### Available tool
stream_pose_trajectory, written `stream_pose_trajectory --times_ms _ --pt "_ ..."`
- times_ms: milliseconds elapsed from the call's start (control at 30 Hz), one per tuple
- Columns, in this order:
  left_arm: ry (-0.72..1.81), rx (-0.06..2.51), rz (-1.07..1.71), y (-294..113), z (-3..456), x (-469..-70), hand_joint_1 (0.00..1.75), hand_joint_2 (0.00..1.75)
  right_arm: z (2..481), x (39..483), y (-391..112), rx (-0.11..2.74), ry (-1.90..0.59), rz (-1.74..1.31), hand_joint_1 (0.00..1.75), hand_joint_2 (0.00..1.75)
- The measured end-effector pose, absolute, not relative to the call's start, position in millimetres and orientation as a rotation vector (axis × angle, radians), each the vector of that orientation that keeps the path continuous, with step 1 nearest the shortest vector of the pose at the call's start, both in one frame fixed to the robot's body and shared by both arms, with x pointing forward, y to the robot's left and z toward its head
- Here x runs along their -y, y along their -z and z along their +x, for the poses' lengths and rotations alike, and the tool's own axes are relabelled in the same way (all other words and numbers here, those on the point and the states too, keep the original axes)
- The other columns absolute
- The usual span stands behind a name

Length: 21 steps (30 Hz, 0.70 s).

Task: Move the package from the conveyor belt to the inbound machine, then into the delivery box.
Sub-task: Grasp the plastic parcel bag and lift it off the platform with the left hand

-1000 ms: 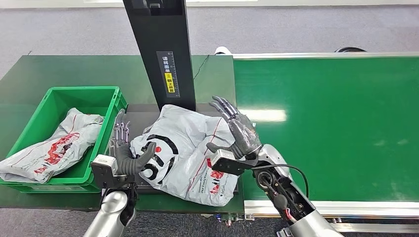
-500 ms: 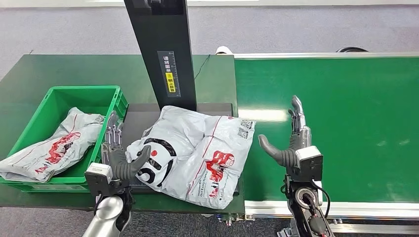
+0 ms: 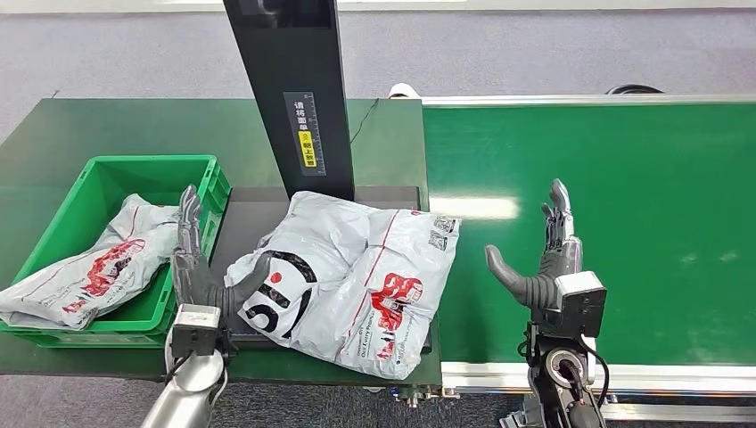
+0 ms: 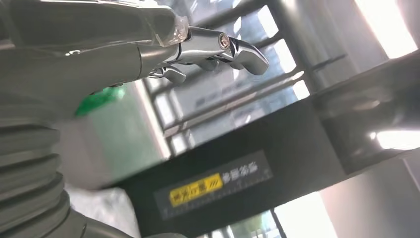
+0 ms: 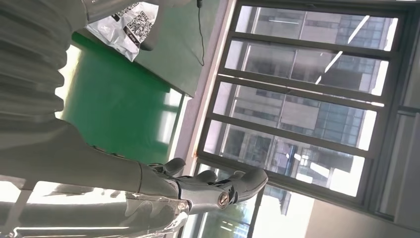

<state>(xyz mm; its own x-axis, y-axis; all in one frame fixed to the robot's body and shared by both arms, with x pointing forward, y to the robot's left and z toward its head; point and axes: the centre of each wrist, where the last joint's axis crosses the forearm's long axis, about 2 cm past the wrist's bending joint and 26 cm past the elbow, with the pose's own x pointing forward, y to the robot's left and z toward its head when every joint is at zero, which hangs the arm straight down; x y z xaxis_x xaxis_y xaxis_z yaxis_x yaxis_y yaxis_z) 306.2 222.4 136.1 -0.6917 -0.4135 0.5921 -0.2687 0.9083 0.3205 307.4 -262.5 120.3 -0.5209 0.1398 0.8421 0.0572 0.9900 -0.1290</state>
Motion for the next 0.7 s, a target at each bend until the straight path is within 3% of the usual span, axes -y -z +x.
stream_pose_trajectory --times_ms 200,467,700 --pt "0.607 2.493 0.692 -164 318 -222 0.00 1.75 309 262 -122 2.110 -0.114 -0.120 0.00 1.75" --pt "1.319 2.093 0.316 -160 331 -191 0.00 1.75 312 261 -124 2.107 -0.158 -0.088 0.00 1.75" --pt "1.517 1.913 0.194 -153 346 -181 0.00 1.75 315 264 -127 2.087 -0.162 -0.102 0.00 1.75"
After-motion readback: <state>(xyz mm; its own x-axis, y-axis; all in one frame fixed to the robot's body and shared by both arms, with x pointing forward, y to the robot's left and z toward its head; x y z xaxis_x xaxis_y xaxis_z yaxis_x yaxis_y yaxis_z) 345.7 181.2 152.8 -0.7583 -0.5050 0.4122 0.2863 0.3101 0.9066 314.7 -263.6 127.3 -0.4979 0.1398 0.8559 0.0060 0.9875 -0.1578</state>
